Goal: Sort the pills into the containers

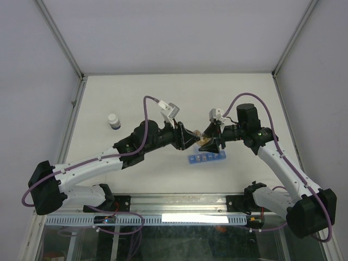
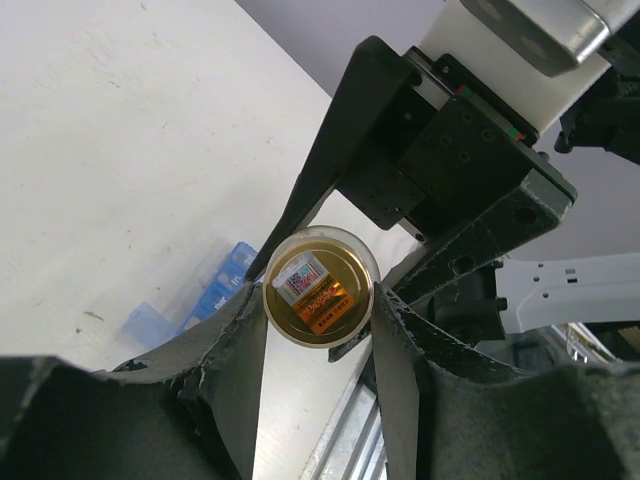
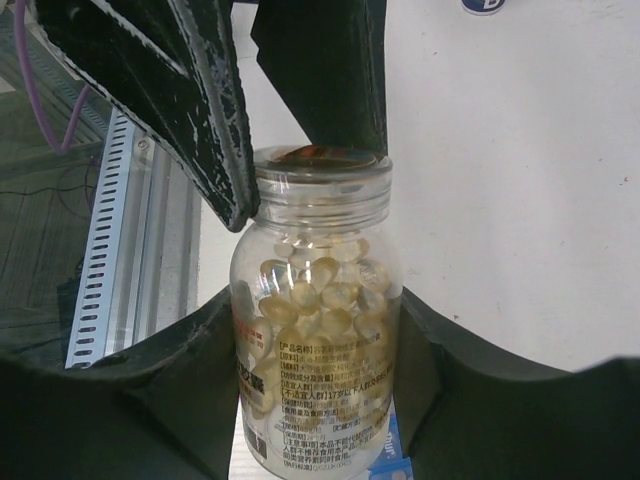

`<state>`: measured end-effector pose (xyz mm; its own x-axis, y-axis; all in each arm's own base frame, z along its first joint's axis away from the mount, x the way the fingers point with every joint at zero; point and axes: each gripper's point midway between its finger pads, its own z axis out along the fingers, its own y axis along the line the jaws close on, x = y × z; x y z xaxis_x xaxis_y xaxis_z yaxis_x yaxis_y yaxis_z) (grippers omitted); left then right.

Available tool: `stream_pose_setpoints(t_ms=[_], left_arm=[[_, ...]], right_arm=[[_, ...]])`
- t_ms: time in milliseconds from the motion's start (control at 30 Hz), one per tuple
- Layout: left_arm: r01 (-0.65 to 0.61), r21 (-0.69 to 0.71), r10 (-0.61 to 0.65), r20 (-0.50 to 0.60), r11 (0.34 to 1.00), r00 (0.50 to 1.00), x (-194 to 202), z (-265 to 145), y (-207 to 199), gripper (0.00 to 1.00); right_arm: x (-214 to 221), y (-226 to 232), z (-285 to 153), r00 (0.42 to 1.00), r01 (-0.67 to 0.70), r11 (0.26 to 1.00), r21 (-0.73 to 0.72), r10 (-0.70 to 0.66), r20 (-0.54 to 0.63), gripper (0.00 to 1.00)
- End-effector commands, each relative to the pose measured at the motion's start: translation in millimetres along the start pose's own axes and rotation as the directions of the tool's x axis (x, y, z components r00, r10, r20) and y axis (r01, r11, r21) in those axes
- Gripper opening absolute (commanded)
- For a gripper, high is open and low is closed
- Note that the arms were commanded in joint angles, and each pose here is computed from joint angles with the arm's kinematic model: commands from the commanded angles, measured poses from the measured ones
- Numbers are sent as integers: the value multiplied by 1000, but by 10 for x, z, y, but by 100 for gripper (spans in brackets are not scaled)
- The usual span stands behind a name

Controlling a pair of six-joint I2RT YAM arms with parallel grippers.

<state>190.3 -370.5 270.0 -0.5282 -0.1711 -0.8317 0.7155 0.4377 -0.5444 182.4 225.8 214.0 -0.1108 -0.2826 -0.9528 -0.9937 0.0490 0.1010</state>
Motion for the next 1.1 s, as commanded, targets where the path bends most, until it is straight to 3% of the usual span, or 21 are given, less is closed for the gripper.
stream_pose_setpoints(t_ms=[0, 133, 300, 400, 500, 633, 733, 867, 933, 1067], left_arm=[[-65, 208, 70, -17, 976, 997, 29, -17, -388, 23], [-180, 332, 207, -47, 926, 977, 246, -66, -462, 21], [-328, 441, 399, -75, 835, 914, 490, -52, -430, 22], [-411, 533, 520, -65, 740, 852, 642, -78, -381, 21], [-498, 625, 639, -1, 601, 769, 744, -131, -331, 22], [-532, 654, 658, 69, 538, 750, 554, -150, -221, 23], [-566, 622, 645, 126, 541, 754, 332, -145, -169, 37], [-623, 492, 607, 217, 609, 765, 33, -128, -156, 72], [-614, 435, 568, 248, 658, 784, -70, -164, -152, 95], [-591, 373, 501, 317, 715, 806, -156, -328, -164, 99]], right_arm=[[-247, -29, -31, 994, 94, 996, 1, -94, 52, 0], [-256, -25, -35, 994, 97, 995, 0, -97, 54, 0], [-265, -15, -39, 994, 98, 995, 0, -98, 56, 0], [-268, -8, -45, 993, 100, 995, 0, -99, 58, 0], [-274, -4, -48, 993, 101, 995, -2, -100, 61, 0], [-279, 0, -50, 993, 102, 995, -2, -102, 62, 0], [-275, 3, -48, 993, 100, 995, -5, -99, 63, 0], [-268, 1, -47, 993, 100, 995, -4, -99, 61, 0], [-271, 4, -48, 993, 102, 995, -5, -101, 61, 0], [-266, 3, -45, 993, 99, 995, -8, -99, 60, 0]])
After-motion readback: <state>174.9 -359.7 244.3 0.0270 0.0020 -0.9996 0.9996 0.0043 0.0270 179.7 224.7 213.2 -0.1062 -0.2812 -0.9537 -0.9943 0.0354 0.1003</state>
